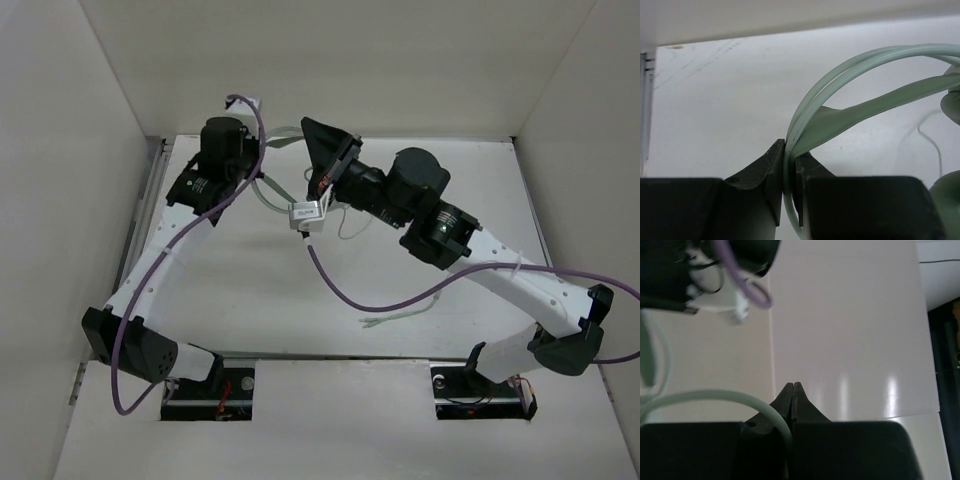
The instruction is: Wrap the headphones
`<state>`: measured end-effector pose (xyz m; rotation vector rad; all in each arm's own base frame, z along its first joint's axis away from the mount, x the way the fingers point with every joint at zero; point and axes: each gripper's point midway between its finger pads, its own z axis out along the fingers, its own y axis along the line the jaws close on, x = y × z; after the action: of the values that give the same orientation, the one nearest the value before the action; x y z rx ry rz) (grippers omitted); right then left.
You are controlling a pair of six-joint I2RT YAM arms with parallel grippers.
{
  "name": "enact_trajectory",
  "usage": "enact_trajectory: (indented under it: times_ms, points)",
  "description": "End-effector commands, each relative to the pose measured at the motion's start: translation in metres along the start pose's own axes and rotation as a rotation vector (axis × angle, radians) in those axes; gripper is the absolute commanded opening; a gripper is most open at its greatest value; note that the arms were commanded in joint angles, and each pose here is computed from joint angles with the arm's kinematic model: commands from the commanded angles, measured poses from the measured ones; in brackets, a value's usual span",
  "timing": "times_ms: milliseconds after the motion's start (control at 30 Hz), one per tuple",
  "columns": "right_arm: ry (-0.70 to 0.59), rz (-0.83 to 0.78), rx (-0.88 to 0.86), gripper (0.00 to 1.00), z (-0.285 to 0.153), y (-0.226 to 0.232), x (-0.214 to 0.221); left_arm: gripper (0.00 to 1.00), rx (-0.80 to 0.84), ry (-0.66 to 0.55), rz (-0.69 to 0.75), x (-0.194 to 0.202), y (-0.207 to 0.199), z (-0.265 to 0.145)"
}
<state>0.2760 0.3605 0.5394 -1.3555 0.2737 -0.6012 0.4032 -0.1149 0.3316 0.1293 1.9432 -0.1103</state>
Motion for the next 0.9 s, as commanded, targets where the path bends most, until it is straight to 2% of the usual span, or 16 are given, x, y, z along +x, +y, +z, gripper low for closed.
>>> enact_trajectory:
  times_ms: [0,167,300,533,700,867]
  points:
    - [0.002,-0.038,0.163,0.00,-0.002,-0.053,0.018,0.00,0.139,-0.113,0.032,-0.026,-0.033,-0.030]
    - [0.061,-0.031,0.105,0.00,-0.006,-0.026,0.049,0.00,0.268,-0.109,0.163,-0.016,-0.067,-0.055]
    - [0.109,-0.054,0.056,0.00,-0.020,-0.011,0.070,0.00,0.285,-0.109,0.244,-0.012,-0.067,-0.068]
    - [0.120,-0.021,0.047,0.00,-0.022,-0.004,0.086,0.00,0.386,-0.062,0.240,0.008,-0.085,-0.082]
    - [0.130,0.113,0.023,0.00,-0.017,0.018,0.092,0.00,0.461,-0.122,0.232,-0.015,-0.100,-0.100]
    - [0.148,0.344,-0.023,0.00,-0.024,0.041,0.104,0.00,0.531,-0.182,0.199,-0.038,-0.110,-0.123]
